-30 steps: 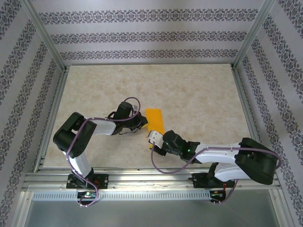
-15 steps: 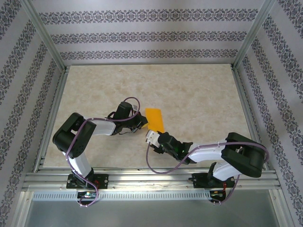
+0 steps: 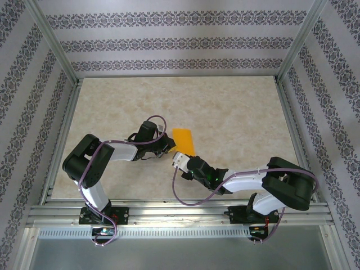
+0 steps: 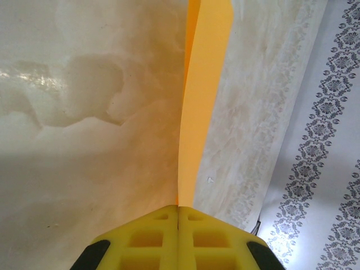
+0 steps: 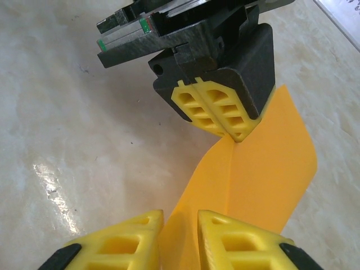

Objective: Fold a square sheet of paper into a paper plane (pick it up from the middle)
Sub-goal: Third fold the triangle at the center of the table.

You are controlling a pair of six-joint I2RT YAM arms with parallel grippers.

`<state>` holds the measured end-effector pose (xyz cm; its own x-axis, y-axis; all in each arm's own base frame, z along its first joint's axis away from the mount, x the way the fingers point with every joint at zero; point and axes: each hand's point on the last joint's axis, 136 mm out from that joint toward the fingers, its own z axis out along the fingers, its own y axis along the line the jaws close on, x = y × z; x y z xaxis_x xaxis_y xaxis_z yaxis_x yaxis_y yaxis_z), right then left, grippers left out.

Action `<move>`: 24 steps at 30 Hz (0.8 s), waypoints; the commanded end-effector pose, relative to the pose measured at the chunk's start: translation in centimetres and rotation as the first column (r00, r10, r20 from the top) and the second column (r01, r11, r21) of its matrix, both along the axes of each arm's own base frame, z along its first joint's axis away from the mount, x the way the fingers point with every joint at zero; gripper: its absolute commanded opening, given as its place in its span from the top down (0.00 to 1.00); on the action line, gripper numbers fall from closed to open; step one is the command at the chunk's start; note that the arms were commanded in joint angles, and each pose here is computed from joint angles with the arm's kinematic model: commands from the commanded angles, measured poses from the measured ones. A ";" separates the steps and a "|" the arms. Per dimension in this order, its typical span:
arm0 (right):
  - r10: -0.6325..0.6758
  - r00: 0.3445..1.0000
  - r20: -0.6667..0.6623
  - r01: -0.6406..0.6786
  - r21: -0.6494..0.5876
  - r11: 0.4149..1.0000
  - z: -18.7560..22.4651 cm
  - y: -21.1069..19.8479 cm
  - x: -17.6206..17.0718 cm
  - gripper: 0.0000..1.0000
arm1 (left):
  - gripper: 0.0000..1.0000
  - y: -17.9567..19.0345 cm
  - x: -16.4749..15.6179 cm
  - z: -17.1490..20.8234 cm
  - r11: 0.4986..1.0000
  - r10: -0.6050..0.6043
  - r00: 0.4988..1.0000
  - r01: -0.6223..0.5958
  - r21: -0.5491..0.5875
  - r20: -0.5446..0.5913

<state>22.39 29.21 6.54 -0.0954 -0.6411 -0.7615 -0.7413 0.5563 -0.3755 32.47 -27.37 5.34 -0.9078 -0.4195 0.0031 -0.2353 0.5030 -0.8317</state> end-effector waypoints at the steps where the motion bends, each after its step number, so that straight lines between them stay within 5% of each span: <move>1: -0.007 1.000 0.012 0.007 0.029 1.000 0.6 0.4 -0.1 0.82 | 1.00 -0.1 0.4 1.4 0.999 0.007 0.999 -0.005 -0.033 0.045; 8: -0.022 1.000 -0.006 0.023 0.043 0.999 0.3 0.2 -0.1 0.99 | 1.00 -0.1 0.4 1.4 0.999 0.010 0.999 -0.009 -0.035 0.044; 14: -0.026 1.000 -0.005 0.026 0.047 0.999 0.4 0.2 0.0 1.00 | 0.98 0.0 0.3 1.4 0.999 0.010 0.999 -0.009 -0.034 0.046; 18: -0.008 0.999 -0.036 0.011 0.085 0.996 0.5 0.4 -0.3 1.00 | 0.80 0.8 0.2 1.3 1.000 0.018 0.999 -0.018 0.009 0.051; 24: 0.099 0.954 -0.281 -0.017 0.282 0.959 0.9 1.8 -1.6 1.00 | 0.58 4.3 0.1 3.2 0.966 -0.003 0.995 -0.023 0.256 0.101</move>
